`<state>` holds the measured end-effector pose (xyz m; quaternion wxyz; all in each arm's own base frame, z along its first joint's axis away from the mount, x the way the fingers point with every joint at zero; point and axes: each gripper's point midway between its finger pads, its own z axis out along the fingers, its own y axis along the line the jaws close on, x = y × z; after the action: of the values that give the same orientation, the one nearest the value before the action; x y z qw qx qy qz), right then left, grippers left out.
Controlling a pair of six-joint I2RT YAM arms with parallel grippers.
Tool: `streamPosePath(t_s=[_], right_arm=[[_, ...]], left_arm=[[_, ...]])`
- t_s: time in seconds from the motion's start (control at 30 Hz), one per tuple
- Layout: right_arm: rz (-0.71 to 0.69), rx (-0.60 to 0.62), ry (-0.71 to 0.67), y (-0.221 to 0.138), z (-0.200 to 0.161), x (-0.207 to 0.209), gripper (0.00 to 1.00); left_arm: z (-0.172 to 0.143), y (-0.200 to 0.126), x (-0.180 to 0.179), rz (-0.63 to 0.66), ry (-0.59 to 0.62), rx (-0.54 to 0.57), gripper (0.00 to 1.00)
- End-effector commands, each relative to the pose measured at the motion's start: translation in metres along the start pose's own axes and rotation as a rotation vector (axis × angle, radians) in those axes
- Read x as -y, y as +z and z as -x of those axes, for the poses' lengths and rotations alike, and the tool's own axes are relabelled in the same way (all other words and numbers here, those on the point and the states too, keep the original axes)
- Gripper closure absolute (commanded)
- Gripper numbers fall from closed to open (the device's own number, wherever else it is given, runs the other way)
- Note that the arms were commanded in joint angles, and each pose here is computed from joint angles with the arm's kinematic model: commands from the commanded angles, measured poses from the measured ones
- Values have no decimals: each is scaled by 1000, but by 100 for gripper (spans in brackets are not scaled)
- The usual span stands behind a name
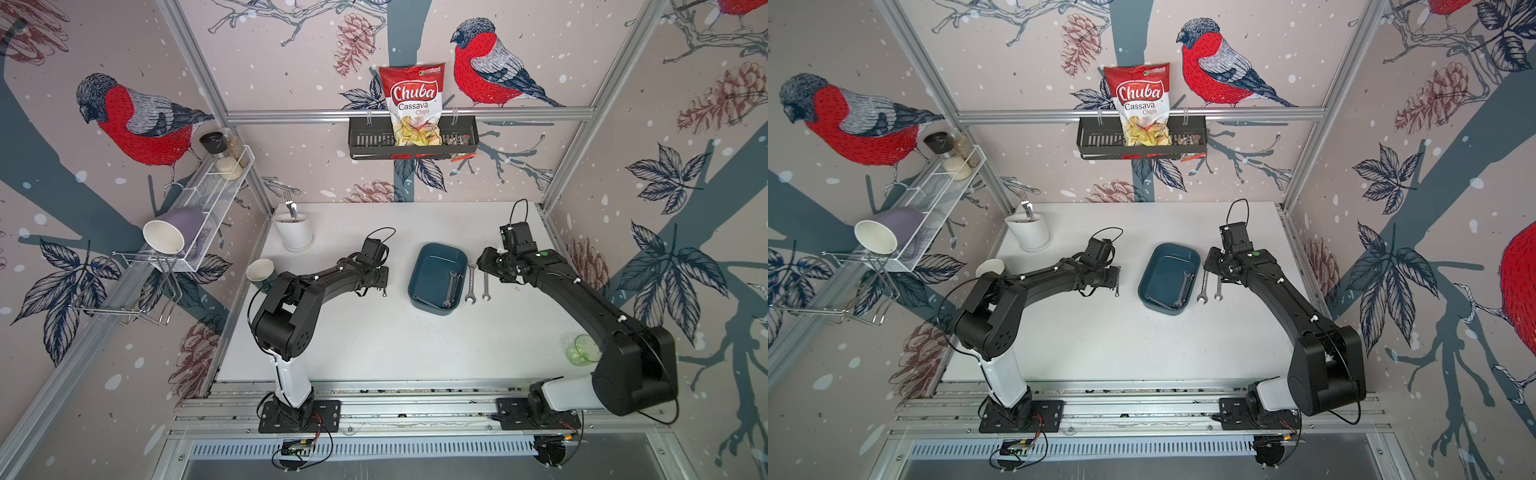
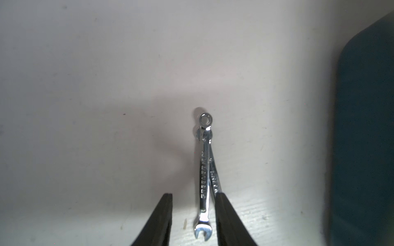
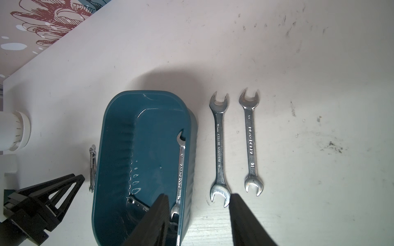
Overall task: Take out the wrench from the storage box
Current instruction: Adjust the wrench at the center of the board.
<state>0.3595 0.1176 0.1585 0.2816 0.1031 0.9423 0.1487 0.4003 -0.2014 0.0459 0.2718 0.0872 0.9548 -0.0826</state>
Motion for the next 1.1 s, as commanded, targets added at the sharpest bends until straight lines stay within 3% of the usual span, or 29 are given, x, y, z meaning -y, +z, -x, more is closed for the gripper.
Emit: streamPosePath(t_s=[0.0,0.67,0.83,1.07], right_arm=[[-10,4,13,0,1,0,49],[-16,0,4,1,0,1,49],[-19,1,4,0,0,2,49],[-16,6,7,-2,1,2,49]], left_arm=[[11,3,9,-22,-1,27,62],[5,33,-3,59,-16,-4,73],[6,32,-6,69,-28,-2,84],[10,25,-10,80,-40,14,89]])
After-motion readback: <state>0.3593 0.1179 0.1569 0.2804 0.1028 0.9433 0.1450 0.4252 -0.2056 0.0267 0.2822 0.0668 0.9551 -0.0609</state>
